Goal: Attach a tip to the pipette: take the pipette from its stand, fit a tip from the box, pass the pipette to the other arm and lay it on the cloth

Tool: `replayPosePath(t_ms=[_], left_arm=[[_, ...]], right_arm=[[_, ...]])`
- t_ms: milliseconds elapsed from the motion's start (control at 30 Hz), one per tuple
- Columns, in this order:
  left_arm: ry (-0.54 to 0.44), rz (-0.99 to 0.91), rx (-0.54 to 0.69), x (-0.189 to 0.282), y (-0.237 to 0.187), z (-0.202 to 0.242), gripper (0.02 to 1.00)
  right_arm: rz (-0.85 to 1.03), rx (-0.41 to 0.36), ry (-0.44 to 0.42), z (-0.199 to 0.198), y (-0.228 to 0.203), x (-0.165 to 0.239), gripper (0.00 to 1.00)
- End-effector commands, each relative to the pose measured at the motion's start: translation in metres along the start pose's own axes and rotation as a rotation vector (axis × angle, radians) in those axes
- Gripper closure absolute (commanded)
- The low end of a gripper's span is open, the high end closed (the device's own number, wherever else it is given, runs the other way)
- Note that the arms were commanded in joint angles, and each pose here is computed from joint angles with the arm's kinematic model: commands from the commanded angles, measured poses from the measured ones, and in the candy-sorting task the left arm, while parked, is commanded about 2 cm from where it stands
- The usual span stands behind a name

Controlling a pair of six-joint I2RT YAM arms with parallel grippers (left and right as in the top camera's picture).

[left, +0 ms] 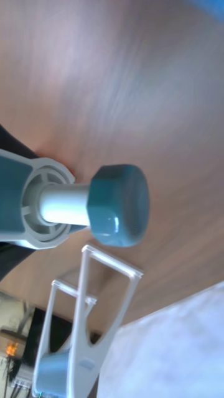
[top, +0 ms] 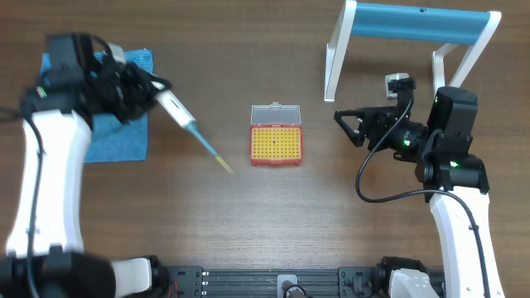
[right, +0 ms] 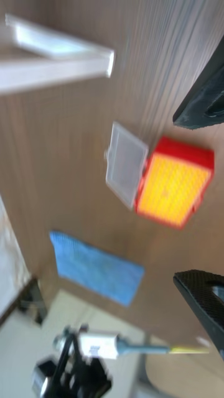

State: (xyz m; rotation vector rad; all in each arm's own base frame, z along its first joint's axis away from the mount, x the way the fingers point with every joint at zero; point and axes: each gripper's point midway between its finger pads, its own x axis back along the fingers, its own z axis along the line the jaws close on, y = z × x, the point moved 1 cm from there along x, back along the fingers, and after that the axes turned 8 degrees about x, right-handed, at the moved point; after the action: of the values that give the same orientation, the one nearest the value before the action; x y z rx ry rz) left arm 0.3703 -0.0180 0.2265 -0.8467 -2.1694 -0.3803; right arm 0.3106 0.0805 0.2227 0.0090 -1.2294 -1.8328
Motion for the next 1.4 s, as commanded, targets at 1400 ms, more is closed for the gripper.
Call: replayPosePath(t_ms=[1400], left_arm=[[0.76, 0.072, -0.494, -0.091, 0.247, 0.183, 0.993]], right_arm=[[0.108, -0.386, -0.212, -0.035, -0.027, -0.045, 0.255]])
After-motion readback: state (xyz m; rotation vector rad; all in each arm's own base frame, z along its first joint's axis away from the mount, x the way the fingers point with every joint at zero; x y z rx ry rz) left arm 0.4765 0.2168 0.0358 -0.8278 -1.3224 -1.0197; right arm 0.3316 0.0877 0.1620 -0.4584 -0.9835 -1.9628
